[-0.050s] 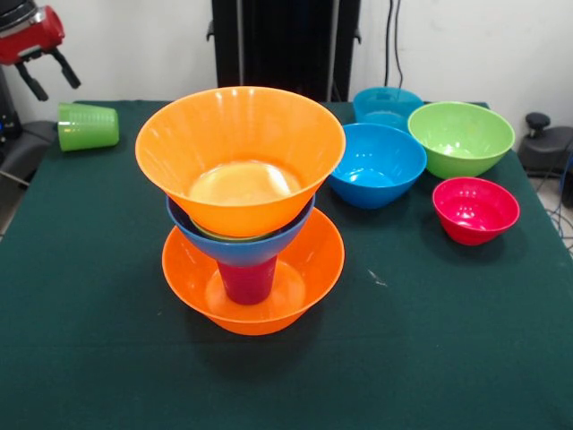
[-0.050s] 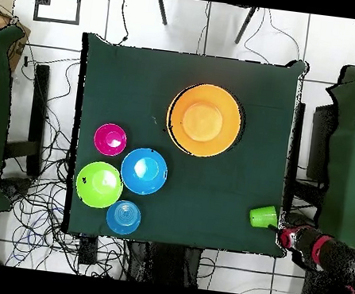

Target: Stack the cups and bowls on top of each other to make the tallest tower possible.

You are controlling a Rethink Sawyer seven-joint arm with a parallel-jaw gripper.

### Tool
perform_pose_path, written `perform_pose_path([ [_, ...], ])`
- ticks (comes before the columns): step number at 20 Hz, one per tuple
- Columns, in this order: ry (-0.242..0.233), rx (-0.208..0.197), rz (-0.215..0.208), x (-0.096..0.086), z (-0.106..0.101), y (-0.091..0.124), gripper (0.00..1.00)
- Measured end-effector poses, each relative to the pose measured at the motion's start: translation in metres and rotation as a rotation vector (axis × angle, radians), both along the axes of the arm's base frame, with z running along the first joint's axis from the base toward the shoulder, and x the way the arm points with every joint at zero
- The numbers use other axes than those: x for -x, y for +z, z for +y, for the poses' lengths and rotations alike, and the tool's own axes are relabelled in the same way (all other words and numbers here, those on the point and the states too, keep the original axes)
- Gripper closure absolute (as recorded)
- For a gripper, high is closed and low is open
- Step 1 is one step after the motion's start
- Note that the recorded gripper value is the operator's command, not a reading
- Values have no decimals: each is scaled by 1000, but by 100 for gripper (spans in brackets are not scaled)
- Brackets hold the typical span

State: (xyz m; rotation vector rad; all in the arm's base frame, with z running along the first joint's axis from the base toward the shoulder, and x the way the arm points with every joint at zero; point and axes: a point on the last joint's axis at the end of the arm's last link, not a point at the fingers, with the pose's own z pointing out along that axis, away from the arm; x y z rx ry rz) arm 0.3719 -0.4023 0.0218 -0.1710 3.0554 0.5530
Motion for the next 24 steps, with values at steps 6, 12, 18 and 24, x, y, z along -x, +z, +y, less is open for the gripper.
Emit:
perform_pose_path([
  [6, -9, -7, -6, -3, -2, -5, 0],
  [12, -23, -16, -14, -7, -5, -13, 0],
  [18, -33, -23, -20, -10, -7, -19, 0],
  [24, -36, -24, -21, -10, -7, -21, 0],
])
